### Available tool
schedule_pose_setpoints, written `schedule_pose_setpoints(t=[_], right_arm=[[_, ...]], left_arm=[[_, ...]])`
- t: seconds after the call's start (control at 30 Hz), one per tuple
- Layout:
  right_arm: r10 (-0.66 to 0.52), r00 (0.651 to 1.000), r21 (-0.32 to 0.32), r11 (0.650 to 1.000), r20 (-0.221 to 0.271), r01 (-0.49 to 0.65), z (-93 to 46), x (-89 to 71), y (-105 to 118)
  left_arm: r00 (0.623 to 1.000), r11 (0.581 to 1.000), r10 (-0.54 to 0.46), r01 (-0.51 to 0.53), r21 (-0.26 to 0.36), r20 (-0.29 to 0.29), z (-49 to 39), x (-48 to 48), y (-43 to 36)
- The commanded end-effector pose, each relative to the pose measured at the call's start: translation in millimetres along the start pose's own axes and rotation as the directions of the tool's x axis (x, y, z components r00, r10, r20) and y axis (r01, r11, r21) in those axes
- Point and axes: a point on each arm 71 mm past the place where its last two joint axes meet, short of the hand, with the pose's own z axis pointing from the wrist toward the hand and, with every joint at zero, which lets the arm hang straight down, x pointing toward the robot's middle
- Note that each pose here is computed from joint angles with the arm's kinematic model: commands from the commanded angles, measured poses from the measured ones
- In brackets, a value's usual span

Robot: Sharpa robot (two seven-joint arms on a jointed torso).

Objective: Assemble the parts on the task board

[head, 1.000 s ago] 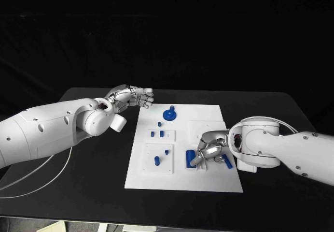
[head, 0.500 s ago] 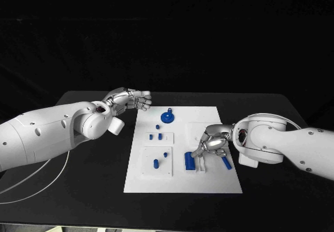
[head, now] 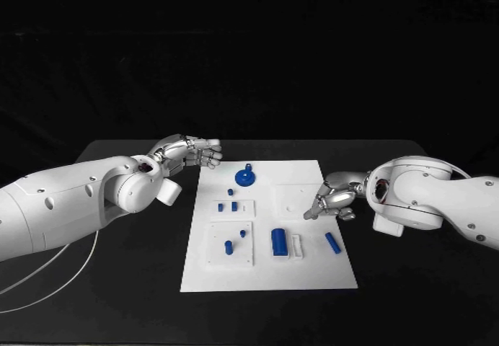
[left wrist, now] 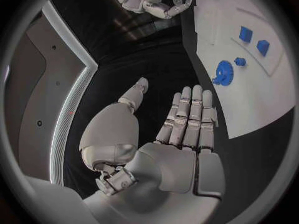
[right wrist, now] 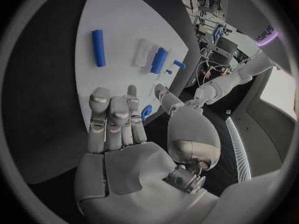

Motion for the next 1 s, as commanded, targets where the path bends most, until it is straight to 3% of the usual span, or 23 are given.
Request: schedule_pose_setpoints(t=[0.03, 0.17, 0.33, 0.5, 1.0], right_arm=[[-0.102, 0.993, 0.104, 0.989, -0.053, 0.107, -3.4, 1.6, -14.7], [-0.150, 0.988, 0.154, 0.976, -0.033, 0.153, -9.0, -0.4, -30.9], [-0.162, 0.986, 0.176, 0.970, -0.051, 0.168, -17.5, 7.7, -42.0], [-0.179, 0.982, 0.175, 0.966, -0.067, 0.188, -21.3, 16.2, -42.7], [-0.186, 0.982, 0.124, 0.974, -0.040, 0.189, -17.6, 30.2, -30.5]], left_arm=[[1.000, 1.000, -0.001, 0.001, 0.006, -0.019, 0.6, 2.9, -0.9], [1.000, 1.000, 0.001, -0.001, 0.002, -0.021, 0.4, 3.0, -0.3], [1.000, 1.000, 0.005, -0.005, 0.001, -0.015, -0.6, 1.1, 0.2], [1.000, 1.000, 0.004, -0.004, 0.002, -0.022, -0.5, 2.4, 0.3], [1.000, 1.000, 0.005, -0.005, -0.002, -0.019, -2.3, 0.4, 2.2]])
